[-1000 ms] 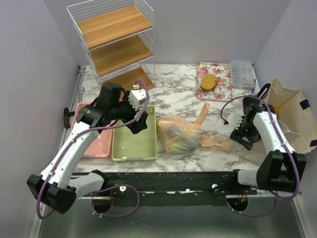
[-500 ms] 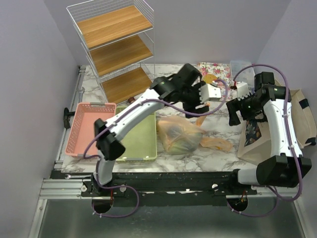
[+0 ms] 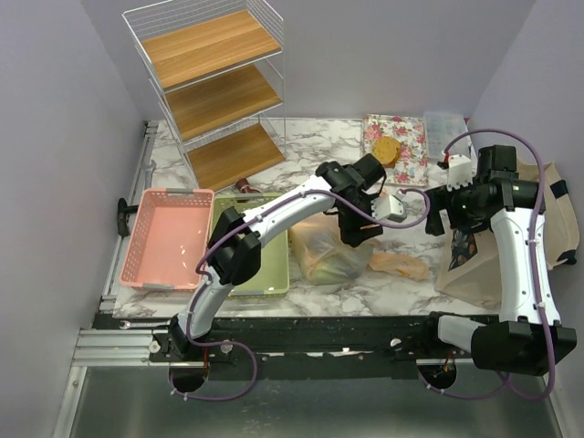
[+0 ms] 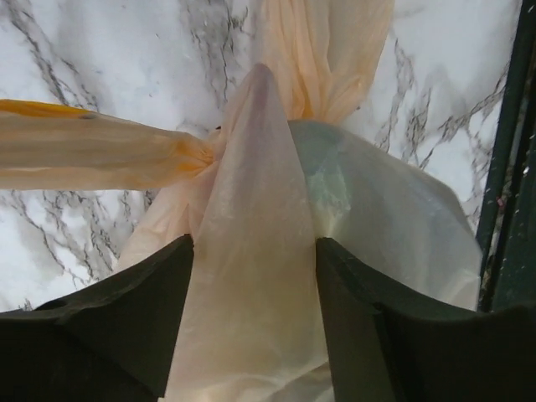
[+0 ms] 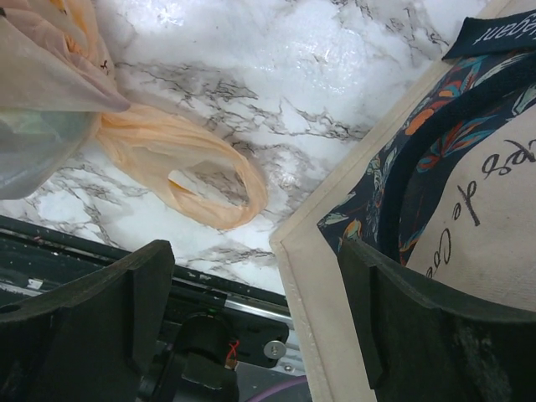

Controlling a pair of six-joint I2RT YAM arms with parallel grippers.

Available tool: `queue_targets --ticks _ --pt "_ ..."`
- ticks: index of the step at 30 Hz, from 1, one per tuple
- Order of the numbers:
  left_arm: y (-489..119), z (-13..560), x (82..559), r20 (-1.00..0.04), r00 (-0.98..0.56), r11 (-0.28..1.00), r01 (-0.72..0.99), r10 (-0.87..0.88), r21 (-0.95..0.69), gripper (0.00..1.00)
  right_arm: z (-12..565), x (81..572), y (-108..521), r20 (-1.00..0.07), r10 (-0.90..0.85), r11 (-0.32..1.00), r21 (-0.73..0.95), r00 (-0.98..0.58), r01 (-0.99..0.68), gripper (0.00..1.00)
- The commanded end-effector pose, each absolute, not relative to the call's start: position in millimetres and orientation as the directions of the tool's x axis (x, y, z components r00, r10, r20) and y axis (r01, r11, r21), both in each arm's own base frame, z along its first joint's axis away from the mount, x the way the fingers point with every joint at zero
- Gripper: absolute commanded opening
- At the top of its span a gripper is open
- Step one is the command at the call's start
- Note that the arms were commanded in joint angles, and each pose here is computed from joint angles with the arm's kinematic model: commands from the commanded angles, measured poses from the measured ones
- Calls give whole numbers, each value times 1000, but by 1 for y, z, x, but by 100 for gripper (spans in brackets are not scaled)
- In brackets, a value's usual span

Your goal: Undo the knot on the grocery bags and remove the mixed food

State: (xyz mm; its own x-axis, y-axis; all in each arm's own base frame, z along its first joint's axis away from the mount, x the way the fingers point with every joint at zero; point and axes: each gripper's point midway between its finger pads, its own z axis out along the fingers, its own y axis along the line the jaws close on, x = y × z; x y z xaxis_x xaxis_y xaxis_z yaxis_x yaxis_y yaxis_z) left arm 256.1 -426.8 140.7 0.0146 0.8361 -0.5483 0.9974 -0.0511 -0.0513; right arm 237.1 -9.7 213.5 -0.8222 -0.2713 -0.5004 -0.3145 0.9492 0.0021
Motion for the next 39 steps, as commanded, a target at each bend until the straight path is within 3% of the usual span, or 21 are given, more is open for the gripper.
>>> queue_targets --ticks 1,2,4,5,8,11,15,17,20,24,27,32,39 --pt "-419 119 255 -501 19 -63 996 865 -71 51 215 236 -11 -518 -239 959 8 -821 -284 88" --pt "-421 123 253 -514 27 -73 995 858 -68 40 216 236 -9 -523 -234 959 18 -819 -284 88" --pt "-427 139 252 -557 35 -82 995 830 -61 7 217 237 -8 -531 -214 961 38 -820 -275 88" --pt "-432 153 251 -590 36 -83 995 806 -53 0 218 238 -8 -534 -200 963 48 -821 -266 88" --pt "-454 220 247 -749 60 -86 996 660 4 0 224 241 -3 -551 -161 962 99 -819 -256 88" --pt "-470 314 248 -905 101 -10 994 413 106 0 238 248 6 -580 -116 952 166 -806 -257 88" --pt "-463 398 246 -961 241 92 963 135 254 0 263 263 18 -620 -82 924 246 -780 -293 88" --pt "-452 392 242 -942 325 108 937 87 333 0 273 267 26 -634 -79 902 282 -769 -325 88" --pt "-430 322 231 -902 413 72 903 129 424 0 277 266 38 -645 -95 859 332 -758 -390 88" --pt "-404 204 218 -874 382 -17 918 300 395 0 260 258 46 -616 -129 821 374 -777 -433 88" --pt "-390 150 207 -862 337 -61 938 380 340 0 240 245 49 -585 -180 789 394 -791 -471 88" --pt "-393 166 207 -890 299 -13 949 343 314 0 218 223 58 -536 -223 731 460 -814 -503 87" --pt "-407 221 204 -898 381 10 920 220 393 0 186 210 68 -536 -279 641 514 -797 -570 90"
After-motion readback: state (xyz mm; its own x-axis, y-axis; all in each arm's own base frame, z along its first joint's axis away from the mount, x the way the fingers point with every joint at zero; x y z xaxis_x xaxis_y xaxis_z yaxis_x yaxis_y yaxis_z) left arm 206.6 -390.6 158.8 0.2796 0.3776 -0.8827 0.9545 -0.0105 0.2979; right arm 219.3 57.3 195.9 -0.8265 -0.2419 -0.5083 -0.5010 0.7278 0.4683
